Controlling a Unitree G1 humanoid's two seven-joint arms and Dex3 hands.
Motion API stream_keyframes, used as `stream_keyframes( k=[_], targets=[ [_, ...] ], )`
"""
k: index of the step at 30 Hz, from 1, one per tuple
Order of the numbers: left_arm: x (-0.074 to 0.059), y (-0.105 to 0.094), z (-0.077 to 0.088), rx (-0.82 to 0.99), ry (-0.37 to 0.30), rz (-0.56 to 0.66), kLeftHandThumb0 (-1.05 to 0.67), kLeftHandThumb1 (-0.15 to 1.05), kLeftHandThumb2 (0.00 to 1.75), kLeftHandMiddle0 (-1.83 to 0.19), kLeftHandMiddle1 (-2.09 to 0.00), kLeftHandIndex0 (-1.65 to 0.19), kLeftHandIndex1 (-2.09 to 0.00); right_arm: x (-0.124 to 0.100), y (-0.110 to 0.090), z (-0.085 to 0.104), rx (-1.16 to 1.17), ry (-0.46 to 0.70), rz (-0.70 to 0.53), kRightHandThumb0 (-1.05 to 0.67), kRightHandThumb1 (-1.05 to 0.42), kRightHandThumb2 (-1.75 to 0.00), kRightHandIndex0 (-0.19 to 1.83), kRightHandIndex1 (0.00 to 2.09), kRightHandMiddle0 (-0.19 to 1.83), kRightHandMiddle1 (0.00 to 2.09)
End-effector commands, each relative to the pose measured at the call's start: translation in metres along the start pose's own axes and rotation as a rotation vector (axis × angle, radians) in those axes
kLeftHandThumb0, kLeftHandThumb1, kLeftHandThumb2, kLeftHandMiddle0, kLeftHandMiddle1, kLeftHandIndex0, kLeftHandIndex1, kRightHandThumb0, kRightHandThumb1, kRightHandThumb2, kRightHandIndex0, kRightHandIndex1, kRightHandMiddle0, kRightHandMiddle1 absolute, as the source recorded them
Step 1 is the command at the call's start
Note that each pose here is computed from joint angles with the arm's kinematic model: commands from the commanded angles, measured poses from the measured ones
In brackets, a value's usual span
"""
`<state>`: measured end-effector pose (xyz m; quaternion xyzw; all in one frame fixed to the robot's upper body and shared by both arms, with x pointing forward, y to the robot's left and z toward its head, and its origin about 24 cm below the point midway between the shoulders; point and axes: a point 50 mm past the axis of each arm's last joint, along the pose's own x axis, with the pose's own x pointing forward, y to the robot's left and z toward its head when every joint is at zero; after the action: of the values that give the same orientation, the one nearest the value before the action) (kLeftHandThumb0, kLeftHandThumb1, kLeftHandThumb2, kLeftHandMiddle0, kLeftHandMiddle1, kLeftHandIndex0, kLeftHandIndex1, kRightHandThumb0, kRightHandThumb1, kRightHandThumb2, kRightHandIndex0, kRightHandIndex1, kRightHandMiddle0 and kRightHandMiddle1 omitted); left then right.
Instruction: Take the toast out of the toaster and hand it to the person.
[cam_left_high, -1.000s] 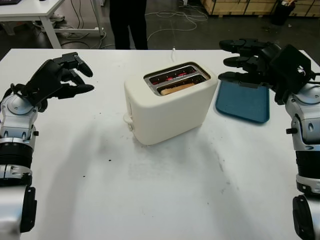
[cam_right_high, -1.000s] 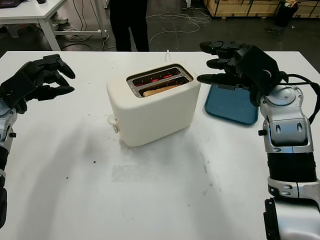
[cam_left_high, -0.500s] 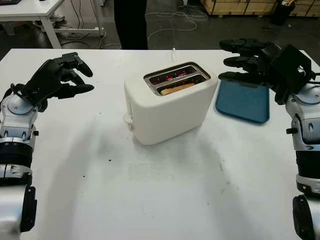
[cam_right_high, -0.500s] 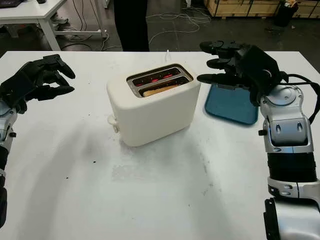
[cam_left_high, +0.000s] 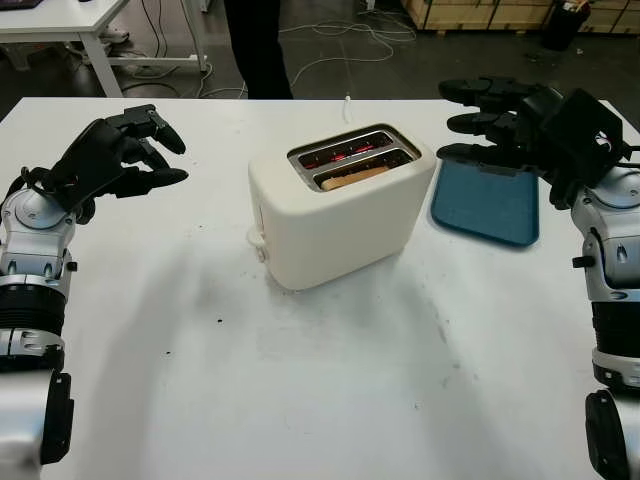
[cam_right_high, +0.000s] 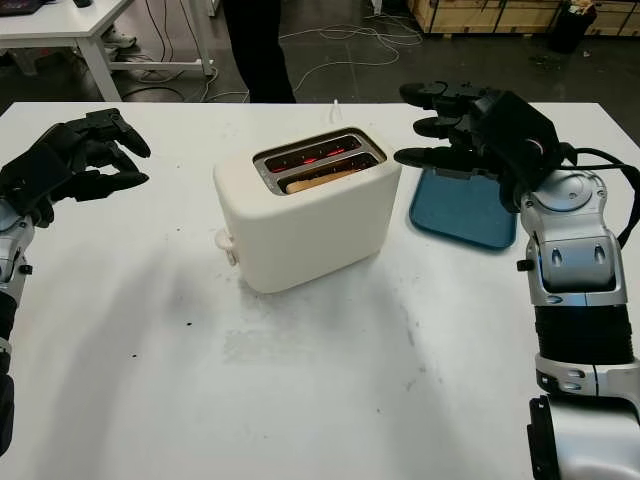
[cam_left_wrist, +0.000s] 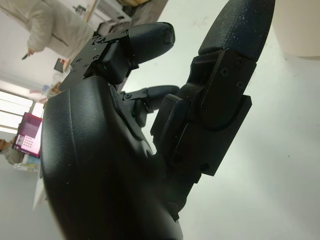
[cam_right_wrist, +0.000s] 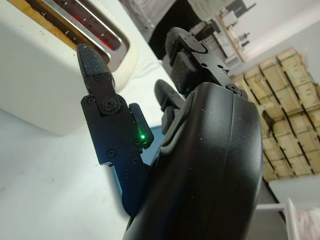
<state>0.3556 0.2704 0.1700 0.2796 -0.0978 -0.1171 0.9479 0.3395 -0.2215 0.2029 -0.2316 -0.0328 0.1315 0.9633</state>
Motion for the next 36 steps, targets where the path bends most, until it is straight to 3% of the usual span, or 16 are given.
stream_keyframes(
  k=[1,36],
  targets=[
    [0.0019,0.0047,0.0066,0.014,-0.027,0.015,-1.05,0.85,0.0,-0.33,-1.61,-0.36,-1.5,0.0,-0.0035,0.004,-0.01,-0.025,-0.006,-0.43,-0.77,0.0,0.19,0.62,0.49,0.0],
    [0.002,0.0047,0.0065,-0.001,-0.023,0.018,-1.05,0.83,0.0,-0.34,-1.6,-0.38,-1.49,-0.0004,-0.0041,0.0032,-0.007,-0.019,-0.007,-0.43,-0.76,0.0,0.18,0.62,0.49,0.0]
  ],
)
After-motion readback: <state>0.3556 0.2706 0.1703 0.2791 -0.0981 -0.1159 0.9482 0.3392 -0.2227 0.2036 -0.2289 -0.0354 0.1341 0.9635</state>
